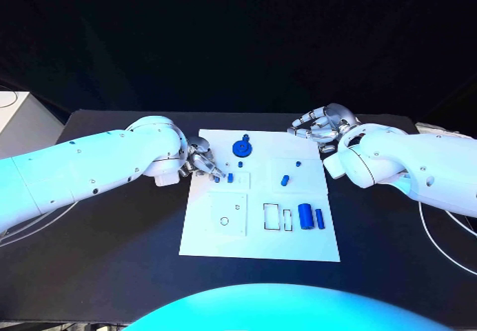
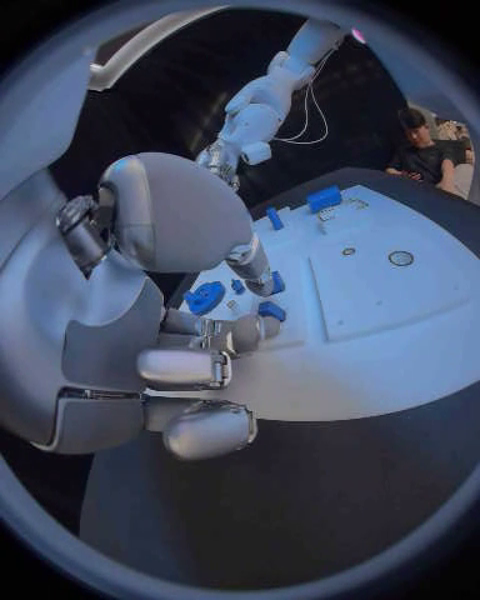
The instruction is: Assemble the parts on the task board
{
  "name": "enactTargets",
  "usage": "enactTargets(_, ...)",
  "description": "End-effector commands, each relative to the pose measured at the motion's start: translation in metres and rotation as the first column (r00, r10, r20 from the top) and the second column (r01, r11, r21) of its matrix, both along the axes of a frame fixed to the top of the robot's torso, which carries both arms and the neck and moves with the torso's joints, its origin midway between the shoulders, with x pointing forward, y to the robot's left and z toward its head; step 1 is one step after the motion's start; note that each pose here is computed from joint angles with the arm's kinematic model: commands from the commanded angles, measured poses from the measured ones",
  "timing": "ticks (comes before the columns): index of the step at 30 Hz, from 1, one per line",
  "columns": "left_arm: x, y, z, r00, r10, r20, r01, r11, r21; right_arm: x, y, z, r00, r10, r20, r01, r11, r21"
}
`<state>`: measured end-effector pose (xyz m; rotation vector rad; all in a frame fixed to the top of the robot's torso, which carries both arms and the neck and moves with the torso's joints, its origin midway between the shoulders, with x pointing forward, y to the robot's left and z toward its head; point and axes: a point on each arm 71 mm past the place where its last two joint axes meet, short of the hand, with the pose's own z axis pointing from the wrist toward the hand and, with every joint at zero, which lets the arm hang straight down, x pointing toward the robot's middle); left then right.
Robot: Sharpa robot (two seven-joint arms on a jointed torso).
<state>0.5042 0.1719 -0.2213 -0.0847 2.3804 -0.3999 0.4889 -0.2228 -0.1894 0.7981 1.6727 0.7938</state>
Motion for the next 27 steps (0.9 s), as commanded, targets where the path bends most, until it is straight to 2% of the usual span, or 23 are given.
enactTargets(1, -0.0010, 0.000, 0.0005, 1.000, 0.009, -0.001, -0.009, 1.000, -0.023, 0.000, 0.001, 0.000, 1.000, 0.018, 0.005, -0.018, 1.000, 0.001)
enactTargets(10, -0.0019, 0.004, 0.0032, 0.999, 0.032, 0.003, -0.032, 0.998, -0.052, 0.000, 0.000, -0.001, 1.000, 0.017, 0.003, -0.017, 1.000, 0.001)
enactTargets(16, -0.0031, 0.007, 0.0087, 0.998, 0.069, -0.011, -0.069, 0.990, -0.121, 0.000, -0.001, -0.002, 1.000, 0.013, 0.002, -0.013, 1.000, 0.002)
enactTargets(20, -0.0037, 0.010, 0.0159, 0.994, 0.106, -0.020, -0.108, 0.968, -0.226, 0.001, -0.003, -0.003, 1.000, 0.009, 0.002, -0.009, 1.000, 0.002)
enactTargets(24, -0.0046, 0.011, 0.0236, 0.993, 0.113, -0.013, -0.111, 0.930, -0.350, 0.002, -0.004, -0.003, 1.000, 0.006, 0.005, -0.007, 1.000, 0.003)
enactTargets(27, -0.0032, 0.009, 0.0328, 0.992, 0.109, 0.070, -0.068, 0.897, -0.436, 0.003, -0.007, -0.003, 1.000, -0.001, 0.010, 0.001, 1.000, 0.003)
